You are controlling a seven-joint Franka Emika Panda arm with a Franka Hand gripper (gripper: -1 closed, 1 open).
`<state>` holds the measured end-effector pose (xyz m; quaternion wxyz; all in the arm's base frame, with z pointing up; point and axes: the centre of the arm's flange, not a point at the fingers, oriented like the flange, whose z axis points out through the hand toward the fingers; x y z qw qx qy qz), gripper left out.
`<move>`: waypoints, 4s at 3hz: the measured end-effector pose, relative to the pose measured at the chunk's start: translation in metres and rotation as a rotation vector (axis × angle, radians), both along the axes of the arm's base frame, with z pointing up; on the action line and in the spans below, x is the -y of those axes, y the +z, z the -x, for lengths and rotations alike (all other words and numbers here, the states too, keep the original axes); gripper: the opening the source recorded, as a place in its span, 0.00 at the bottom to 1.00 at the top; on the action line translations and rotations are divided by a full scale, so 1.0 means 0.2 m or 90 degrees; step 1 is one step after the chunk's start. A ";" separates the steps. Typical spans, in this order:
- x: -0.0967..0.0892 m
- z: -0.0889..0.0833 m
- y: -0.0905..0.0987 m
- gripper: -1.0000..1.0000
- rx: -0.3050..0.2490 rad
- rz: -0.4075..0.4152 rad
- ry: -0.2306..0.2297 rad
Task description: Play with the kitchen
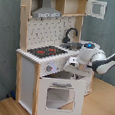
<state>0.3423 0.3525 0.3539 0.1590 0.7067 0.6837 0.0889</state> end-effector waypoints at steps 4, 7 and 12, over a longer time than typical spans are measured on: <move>-0.25 0.30 -0.19 0.00 -0.151 -0.070 0.085; -0.39 0.49 -0.19 0.00 -0.146 -0.105 -0.050; -0.61 0.71 -0.20 0.00 -0.060 -0.093 -0.128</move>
